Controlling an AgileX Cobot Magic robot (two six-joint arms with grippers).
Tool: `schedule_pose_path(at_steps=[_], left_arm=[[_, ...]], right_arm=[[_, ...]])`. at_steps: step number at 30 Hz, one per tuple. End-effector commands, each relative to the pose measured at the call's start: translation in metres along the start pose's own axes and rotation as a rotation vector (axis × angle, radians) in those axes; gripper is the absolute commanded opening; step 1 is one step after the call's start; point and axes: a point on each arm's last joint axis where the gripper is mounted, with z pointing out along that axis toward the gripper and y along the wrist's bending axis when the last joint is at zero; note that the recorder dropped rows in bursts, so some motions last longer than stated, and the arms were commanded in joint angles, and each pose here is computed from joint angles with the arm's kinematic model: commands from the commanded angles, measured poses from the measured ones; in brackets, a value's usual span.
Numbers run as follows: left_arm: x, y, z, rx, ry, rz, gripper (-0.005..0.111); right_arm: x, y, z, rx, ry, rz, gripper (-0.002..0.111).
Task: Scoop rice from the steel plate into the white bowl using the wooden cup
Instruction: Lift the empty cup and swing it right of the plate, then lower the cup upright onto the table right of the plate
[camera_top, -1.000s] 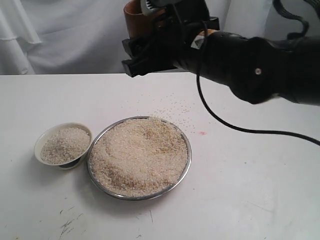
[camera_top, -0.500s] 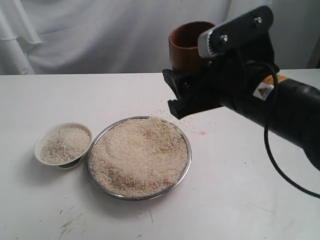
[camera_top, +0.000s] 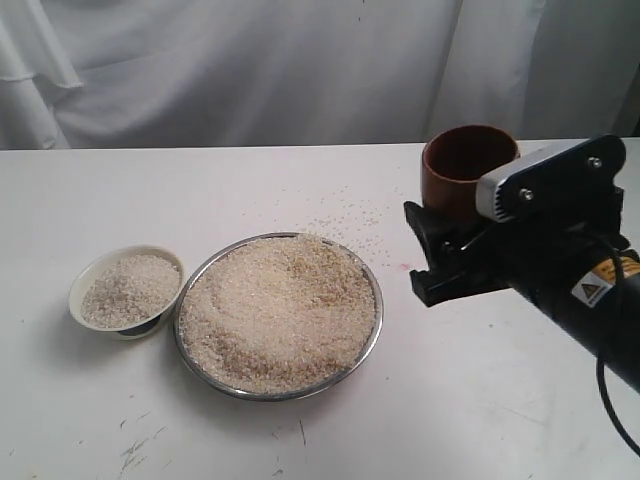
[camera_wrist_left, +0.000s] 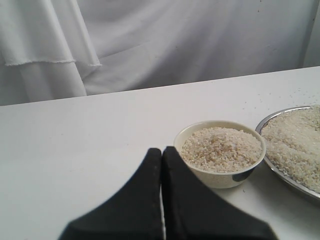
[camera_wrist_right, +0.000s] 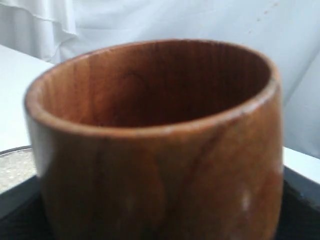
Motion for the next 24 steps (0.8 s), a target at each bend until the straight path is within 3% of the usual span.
schedule_pose_path(at_steps=[1, 7, 24], left_arm=[[-0.002, 0.000, 0.000, 0.005, -0.006, -0.002, 0.000], [-0.002, 0.000, 0.000, 0.005, -0.006, -0.005, 0.000], [-0.002, 0.000, 0.000, 0.005, -0.006, -0.002, 0.000]], right_arm=[[-0.001, -0.018, -0.001, 0.066, -0.055, -0.015, 0.000], [0.004, -0.030, 0.000, 0.087, -0.024, 0.060, 0.000], [0.009, -0.028, -0.001, 0.063, 0.022, 0.022, 0.000]])
